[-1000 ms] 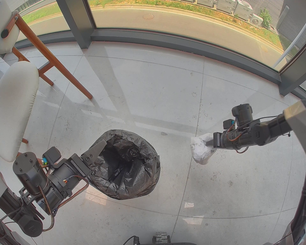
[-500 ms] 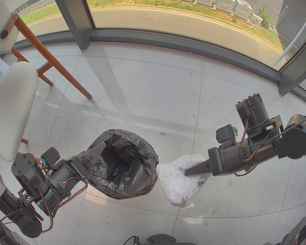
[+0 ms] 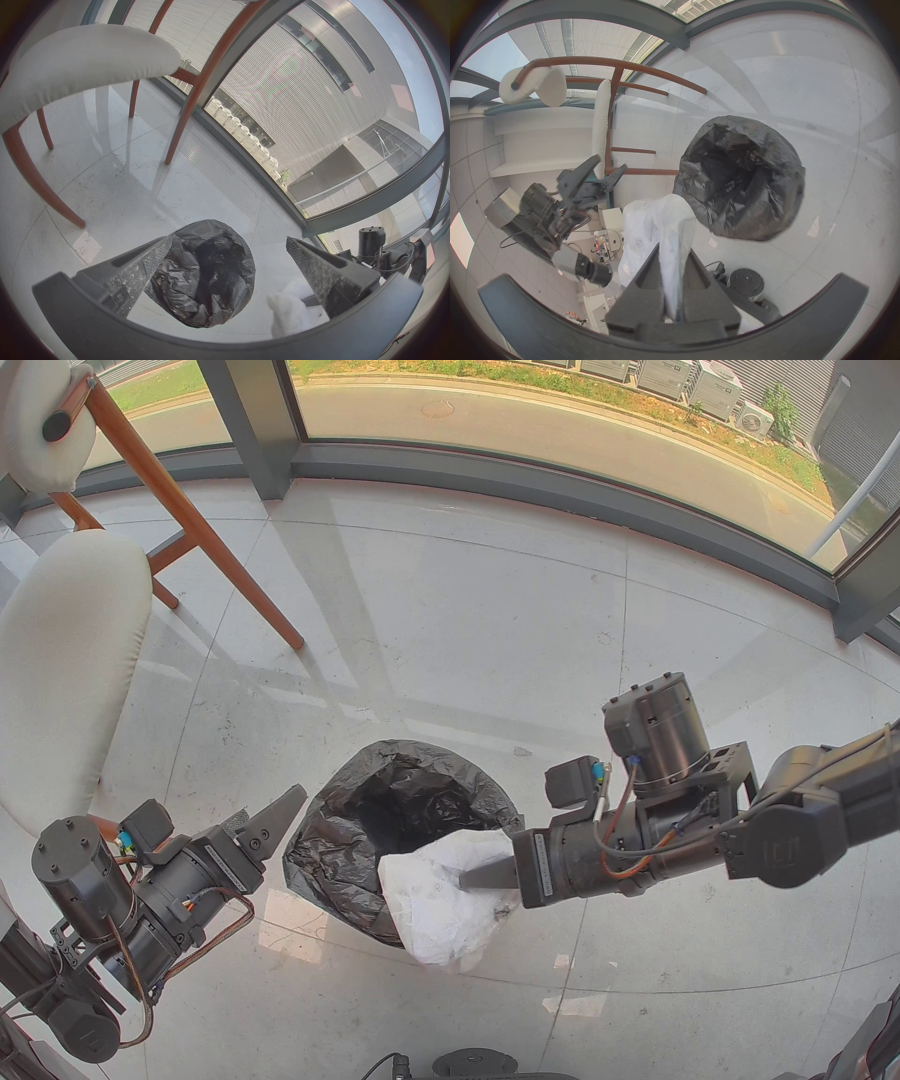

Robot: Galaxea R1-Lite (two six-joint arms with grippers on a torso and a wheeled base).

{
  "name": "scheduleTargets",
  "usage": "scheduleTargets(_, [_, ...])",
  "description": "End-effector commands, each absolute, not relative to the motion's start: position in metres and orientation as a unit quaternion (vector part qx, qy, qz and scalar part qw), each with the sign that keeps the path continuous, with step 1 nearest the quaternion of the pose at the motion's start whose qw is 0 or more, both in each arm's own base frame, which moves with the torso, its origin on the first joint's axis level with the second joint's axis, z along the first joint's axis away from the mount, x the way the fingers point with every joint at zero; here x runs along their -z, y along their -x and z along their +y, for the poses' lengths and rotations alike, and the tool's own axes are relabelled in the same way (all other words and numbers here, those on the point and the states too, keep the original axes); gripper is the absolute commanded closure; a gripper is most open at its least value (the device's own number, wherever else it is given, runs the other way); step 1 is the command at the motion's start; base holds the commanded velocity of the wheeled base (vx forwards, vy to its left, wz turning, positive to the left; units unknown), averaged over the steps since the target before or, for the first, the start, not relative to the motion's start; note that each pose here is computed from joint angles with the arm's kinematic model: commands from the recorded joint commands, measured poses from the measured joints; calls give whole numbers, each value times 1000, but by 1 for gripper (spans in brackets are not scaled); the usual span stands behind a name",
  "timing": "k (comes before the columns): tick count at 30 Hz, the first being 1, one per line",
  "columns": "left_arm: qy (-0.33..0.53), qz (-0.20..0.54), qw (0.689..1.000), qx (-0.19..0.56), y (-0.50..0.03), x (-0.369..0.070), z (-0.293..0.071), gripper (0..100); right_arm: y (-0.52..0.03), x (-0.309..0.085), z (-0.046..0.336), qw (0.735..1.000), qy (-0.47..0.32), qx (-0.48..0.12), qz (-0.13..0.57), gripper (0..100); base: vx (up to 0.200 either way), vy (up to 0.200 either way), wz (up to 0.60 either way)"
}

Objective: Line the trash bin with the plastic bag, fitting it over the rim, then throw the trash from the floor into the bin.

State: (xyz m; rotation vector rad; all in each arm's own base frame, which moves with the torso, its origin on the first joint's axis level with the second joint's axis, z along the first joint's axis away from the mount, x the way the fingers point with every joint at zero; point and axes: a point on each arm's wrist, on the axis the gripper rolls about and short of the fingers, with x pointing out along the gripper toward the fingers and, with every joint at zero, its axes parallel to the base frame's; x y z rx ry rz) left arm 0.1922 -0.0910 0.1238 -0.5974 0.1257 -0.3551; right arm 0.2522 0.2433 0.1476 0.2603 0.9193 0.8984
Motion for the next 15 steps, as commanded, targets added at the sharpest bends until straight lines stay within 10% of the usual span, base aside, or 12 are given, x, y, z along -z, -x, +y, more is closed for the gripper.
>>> scheduleTargets(1, [295,57,938,176,-194,-126,-92,0,-265,-128,248,795,-118,-400,441,100,0,0,0])
scheduleTargets(13, [294,59,937,178,-193,-125,-92,0,-289,-123,226,813,-132,-361,438,100,0,0,0])
scheduleTargets(14, [294,59,937,178,-193,-125,-92,0,-292,-122,224,815,-135,-359,435,0,0,0,0])
scheduleTargets(15, [294,59,937,179,-193,-125,-92,0,-294,-123,223,818,-138,-358,428,0,0,0,0])
